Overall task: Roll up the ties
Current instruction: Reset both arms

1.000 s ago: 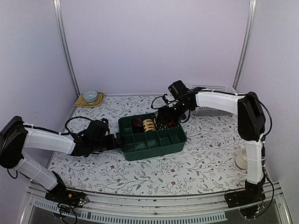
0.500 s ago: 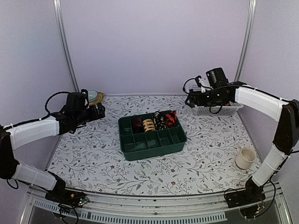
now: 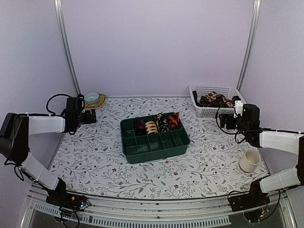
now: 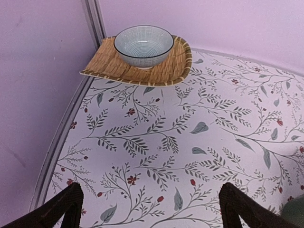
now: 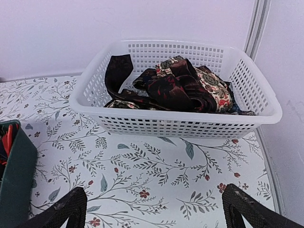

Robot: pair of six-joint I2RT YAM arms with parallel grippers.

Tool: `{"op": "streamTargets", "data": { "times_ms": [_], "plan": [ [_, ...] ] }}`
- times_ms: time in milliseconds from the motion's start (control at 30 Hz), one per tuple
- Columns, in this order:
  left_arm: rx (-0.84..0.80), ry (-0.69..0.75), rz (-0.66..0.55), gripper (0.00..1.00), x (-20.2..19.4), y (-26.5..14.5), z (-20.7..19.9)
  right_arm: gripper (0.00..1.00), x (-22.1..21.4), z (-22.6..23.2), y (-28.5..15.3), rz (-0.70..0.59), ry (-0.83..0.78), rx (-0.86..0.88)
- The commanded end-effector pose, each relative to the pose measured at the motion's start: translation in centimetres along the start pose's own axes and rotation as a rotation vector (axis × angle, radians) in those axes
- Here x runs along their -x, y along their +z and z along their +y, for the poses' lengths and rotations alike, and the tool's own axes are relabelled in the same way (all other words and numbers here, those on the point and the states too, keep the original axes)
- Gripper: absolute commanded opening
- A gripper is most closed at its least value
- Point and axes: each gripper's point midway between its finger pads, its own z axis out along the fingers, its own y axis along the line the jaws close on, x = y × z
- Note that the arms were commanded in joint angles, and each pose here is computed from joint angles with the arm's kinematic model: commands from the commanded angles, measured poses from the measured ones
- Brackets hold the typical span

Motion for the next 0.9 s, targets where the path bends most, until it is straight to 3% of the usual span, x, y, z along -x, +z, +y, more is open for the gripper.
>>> {"op": "streamTargets", "data": {
  "times_ms": [0,167,300,500,867],
  "plan": [
    [-0.010,0.027,-0.179,1.00,2.7,-0.1,1.3,1.00,3.0,-1.2,0.0,-0.212,-0.053,-0.013],
    [-0.025,0.013,-0.414,1.00,5.0,-2.9,2.9,1.00,-0.8,-3.7,1.3,-0.234,-0.004,-0.029],
    [-0.054,0.027,-0.524,1.00,5.6,-4.3,3.3,1.00,-2.6,-4.4,0.1,-0.295,0.049,0.011],
    [-0.002,0.097,-0.404,1.00,3.4,-2.7,3.9,1.00,-2.5,-3.7,-0.9,-0.353,0.030,0.058],
    [0.002,0.076,-0.441,1.00,1.1,-1.8,4.4,1.00,-2.4,-4.9,0.3,-0.311,0.068,-0.001]
  ]
}}
